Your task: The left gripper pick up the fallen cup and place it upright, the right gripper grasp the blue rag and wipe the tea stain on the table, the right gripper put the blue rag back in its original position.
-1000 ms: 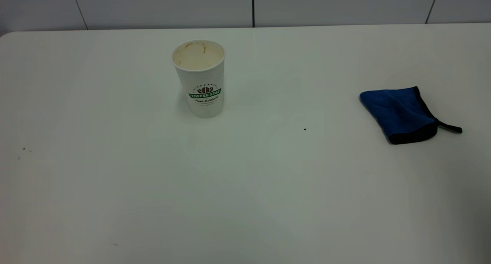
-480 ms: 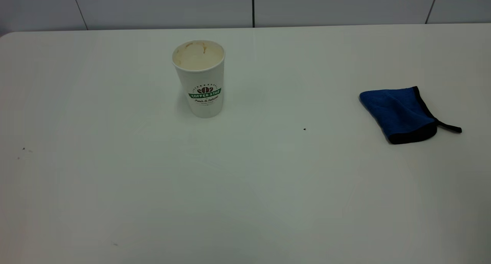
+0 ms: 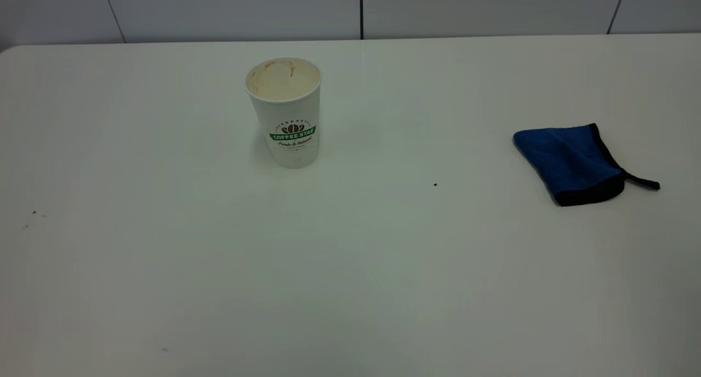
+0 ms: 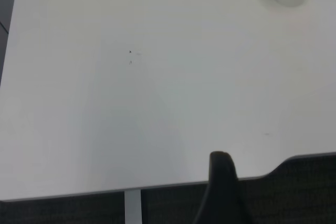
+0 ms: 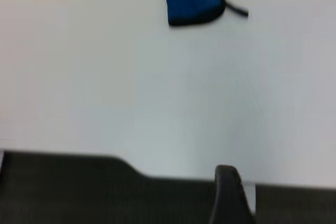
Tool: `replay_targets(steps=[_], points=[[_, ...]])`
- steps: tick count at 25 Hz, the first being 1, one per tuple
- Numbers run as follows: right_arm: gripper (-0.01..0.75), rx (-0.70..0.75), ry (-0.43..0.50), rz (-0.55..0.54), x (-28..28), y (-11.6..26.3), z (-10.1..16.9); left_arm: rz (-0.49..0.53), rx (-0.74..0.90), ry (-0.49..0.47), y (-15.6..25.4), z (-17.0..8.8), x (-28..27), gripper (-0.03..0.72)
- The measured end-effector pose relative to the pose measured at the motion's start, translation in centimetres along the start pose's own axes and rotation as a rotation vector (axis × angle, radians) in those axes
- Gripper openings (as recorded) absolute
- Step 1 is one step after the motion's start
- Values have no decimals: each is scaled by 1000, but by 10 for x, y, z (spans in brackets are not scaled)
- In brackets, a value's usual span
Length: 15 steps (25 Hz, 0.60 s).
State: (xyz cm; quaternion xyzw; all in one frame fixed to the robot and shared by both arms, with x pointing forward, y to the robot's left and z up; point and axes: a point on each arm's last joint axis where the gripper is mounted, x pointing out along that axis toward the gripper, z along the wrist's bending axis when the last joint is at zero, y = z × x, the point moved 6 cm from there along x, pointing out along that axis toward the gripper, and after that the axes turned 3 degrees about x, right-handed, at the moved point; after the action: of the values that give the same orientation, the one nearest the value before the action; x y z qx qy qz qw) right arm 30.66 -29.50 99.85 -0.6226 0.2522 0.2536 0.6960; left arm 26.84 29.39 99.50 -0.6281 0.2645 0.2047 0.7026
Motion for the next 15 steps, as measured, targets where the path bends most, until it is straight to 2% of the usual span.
replay_targets(steps=[5, 15], points=[[534, 0, -24, -180, -22, 7, -1, 0, 0, 0, 0, 0, 0, 583], [534, 0, -24, -185, -23, 8, -1, 0, 0, 0, 0, 0, 0, 583]])
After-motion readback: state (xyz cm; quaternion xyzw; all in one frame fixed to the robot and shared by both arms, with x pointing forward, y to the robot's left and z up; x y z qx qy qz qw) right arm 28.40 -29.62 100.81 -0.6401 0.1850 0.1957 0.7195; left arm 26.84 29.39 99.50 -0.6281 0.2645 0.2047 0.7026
